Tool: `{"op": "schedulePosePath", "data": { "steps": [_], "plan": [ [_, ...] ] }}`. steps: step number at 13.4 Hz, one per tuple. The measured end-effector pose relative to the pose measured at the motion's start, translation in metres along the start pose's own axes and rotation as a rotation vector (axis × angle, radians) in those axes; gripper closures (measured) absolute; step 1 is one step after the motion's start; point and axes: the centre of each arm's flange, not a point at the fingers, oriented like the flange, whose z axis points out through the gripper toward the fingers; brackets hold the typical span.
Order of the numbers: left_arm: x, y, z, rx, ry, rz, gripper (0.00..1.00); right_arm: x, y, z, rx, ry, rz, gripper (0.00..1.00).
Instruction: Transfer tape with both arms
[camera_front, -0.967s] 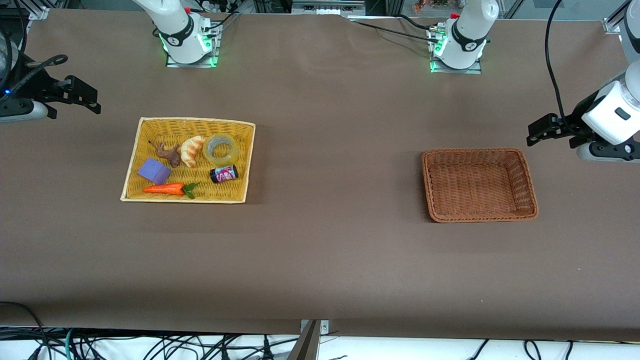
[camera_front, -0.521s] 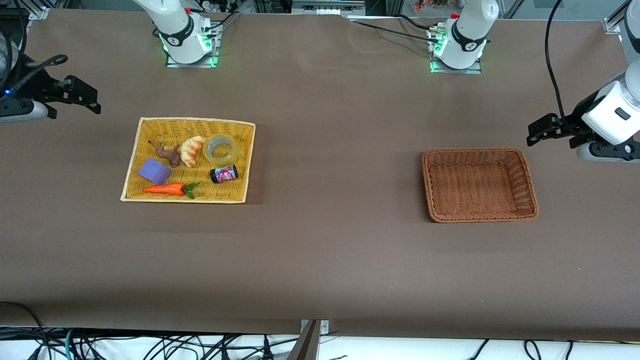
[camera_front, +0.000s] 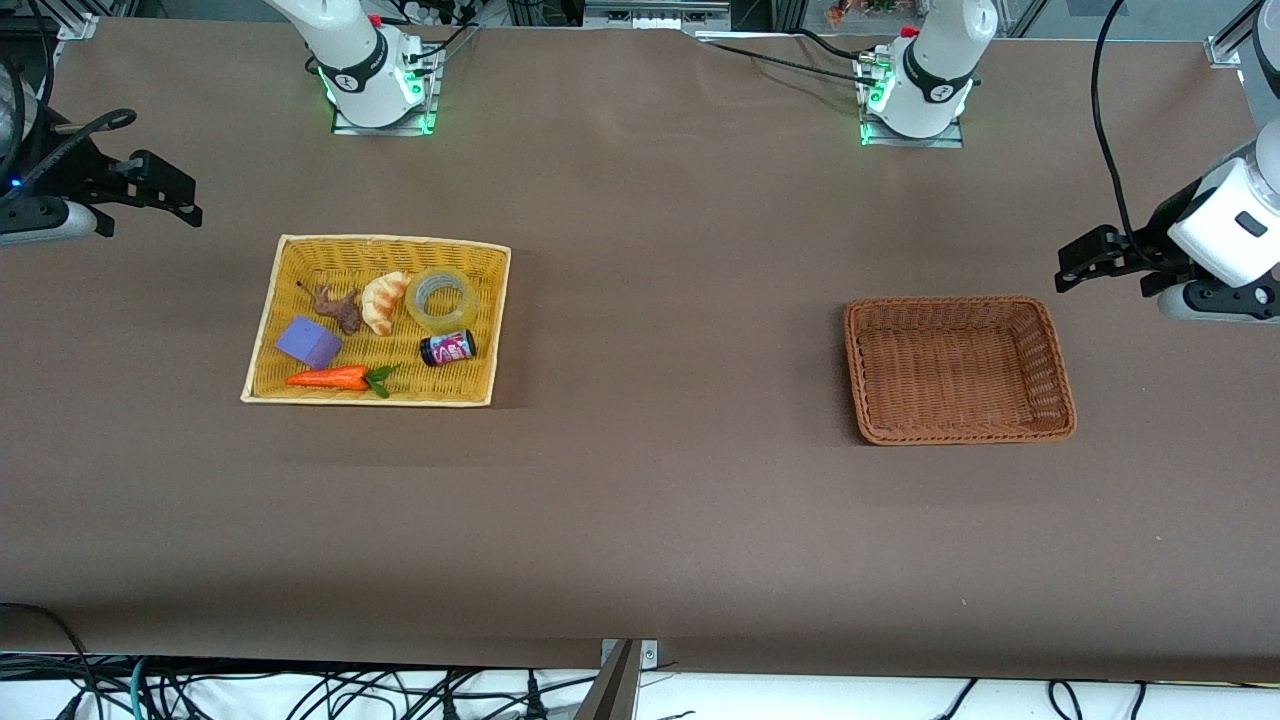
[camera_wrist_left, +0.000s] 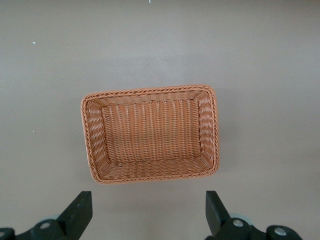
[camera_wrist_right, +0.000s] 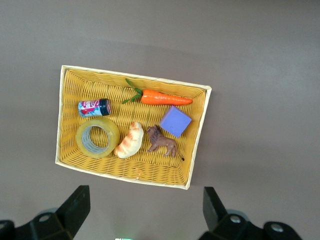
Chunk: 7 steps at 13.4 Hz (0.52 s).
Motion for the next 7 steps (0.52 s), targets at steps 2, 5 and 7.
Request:
{"op": "schedulePosePath", "data": {
  "steps": [2, 5, 7],
  "plan": [
    [0.002, 0.002, 0.005, -0.001, -0.009, 0.004, 0.00, 0.000, -0.001, 0.000, 0.000, -0.001, -0.002, 0.00],
    [0.007, 0.002, 0.014, -0.003, -0.023, 0.003, 0.00, 0.000, -0.006, 0.004, 0.000, -0.010, -0.010, 0.00],
    [0.011, 0.001, 0.019, -0.015, -0.019, -0.001, 0.00, 0.000, -0.009, 0.012, 0.000, -0.008, -0.017, 0.00]
  ]
}}
